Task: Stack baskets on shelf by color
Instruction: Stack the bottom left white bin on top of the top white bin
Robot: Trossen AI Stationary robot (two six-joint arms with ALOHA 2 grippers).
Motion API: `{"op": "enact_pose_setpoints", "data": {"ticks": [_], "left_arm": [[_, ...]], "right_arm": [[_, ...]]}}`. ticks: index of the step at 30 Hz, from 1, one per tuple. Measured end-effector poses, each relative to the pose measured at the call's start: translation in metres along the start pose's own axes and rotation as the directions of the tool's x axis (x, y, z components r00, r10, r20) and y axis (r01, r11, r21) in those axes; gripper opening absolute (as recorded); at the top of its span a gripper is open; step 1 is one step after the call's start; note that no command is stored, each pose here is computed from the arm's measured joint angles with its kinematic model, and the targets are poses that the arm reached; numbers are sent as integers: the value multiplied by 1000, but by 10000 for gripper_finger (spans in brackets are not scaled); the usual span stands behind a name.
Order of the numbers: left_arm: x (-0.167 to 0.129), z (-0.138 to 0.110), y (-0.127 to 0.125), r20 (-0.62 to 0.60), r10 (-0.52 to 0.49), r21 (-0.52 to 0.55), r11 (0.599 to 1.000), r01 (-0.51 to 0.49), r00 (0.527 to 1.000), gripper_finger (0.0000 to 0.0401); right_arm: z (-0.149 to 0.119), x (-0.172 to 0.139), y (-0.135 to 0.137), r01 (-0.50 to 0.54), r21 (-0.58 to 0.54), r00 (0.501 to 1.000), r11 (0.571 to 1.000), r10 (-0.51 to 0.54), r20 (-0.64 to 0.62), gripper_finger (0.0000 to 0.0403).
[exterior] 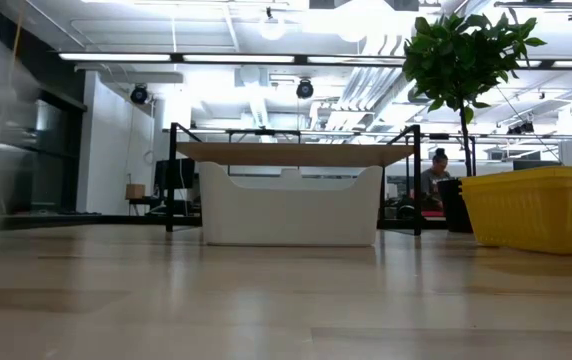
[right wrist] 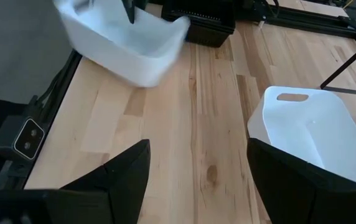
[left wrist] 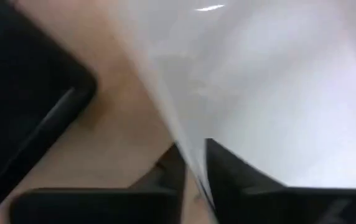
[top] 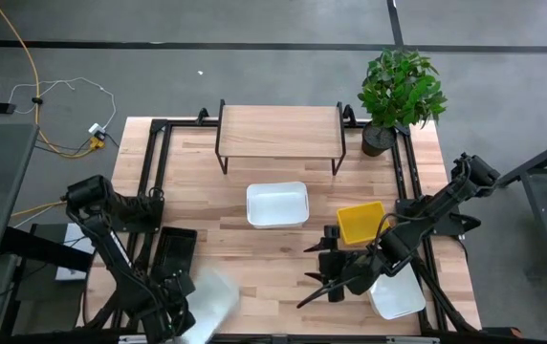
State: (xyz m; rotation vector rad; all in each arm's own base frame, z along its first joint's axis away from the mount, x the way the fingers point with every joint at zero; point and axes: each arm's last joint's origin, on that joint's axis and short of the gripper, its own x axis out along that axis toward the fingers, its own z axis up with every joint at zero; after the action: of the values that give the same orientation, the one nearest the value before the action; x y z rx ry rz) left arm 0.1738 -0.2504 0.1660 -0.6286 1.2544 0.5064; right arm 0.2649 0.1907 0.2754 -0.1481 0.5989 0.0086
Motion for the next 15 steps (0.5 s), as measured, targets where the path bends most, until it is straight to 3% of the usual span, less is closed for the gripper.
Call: {"op": "enact_pose_setpoints", "data": {"ticks": [2, 8, 15], "left_arm": [[-6, 2, -7, 15, -31, 27, 999, 31, 999, 10], [-27, 14, -26, 68, -85, 108, 991, 78, 994, 4], [-87, 55, -39, 255, 10, 270, 959, -81, 967, 1]], "right_arm": [[0, 0, 0, 0, 0, 1000, 1000, 0, 0, 255], [0, 0, 0, 0, 0, 1000, 1000, 0, 1, 255], [4, -2, 0, 45, -38, 998, 998, -43, 39, 255]]}}
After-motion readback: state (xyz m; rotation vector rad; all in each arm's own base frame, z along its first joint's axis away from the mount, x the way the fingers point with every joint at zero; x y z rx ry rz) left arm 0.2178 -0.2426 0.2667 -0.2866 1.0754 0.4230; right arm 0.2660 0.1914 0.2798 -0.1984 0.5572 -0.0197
